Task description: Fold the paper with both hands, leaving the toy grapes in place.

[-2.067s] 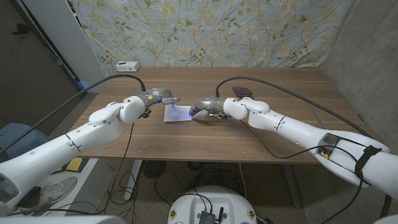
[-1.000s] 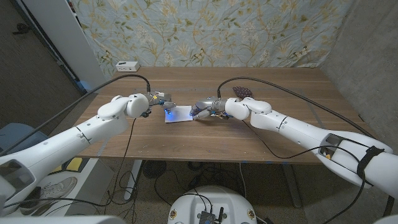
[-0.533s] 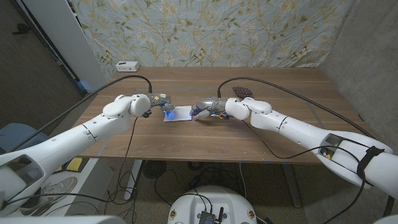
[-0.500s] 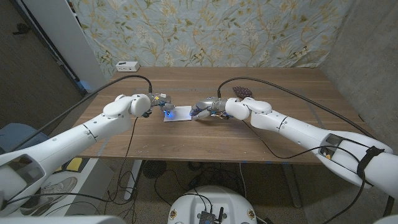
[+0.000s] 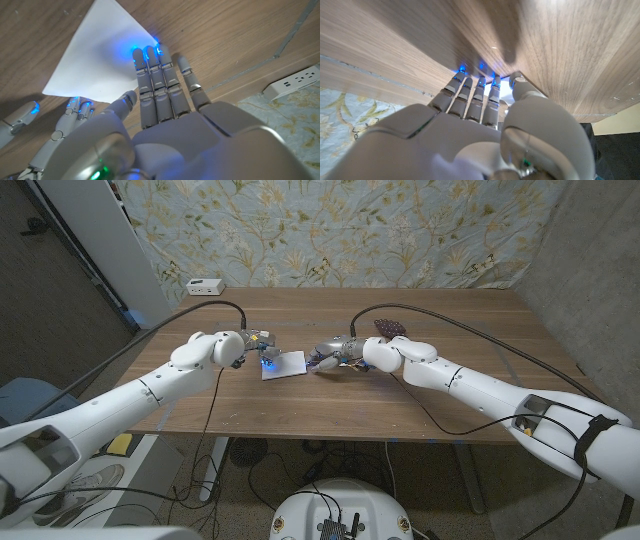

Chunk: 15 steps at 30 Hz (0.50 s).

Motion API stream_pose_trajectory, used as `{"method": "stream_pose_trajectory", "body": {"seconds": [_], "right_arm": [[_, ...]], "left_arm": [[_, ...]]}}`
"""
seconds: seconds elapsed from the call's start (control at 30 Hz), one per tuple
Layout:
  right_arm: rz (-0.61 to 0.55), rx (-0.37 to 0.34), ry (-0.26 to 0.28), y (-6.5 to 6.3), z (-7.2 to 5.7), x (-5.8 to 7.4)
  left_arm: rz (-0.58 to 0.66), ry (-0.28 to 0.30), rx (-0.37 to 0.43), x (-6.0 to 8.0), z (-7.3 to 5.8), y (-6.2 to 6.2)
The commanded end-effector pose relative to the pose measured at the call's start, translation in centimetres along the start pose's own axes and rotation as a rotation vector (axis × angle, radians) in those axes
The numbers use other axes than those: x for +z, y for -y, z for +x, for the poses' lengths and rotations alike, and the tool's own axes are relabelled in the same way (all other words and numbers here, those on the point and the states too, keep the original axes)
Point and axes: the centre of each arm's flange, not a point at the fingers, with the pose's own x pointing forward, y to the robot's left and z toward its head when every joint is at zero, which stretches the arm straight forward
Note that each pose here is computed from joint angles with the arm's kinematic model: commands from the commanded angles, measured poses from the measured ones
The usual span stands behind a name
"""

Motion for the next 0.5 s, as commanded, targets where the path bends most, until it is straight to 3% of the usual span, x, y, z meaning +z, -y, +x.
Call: {"method": "stream_pose_trajectory", "body": {"seconds": [0.03,0.33,0.5], "right_arm": [[0.084,-0.091,0.022,0.3,-0.8,-0.3],[0.217,-0.221,0.081,0.8,-2.0,-0.8],[0.36,-0.329,0.134,1.0,-2.9,-1.5]], "left_arm": [[-0.045,0.062,0.199,0.6,-1.9,-0.8],[-0.104,0.097,0.341,0.5,-3.4,-1.0],[-0.175,0.117,0.396,0.3,-4.0,-1.1]]}}
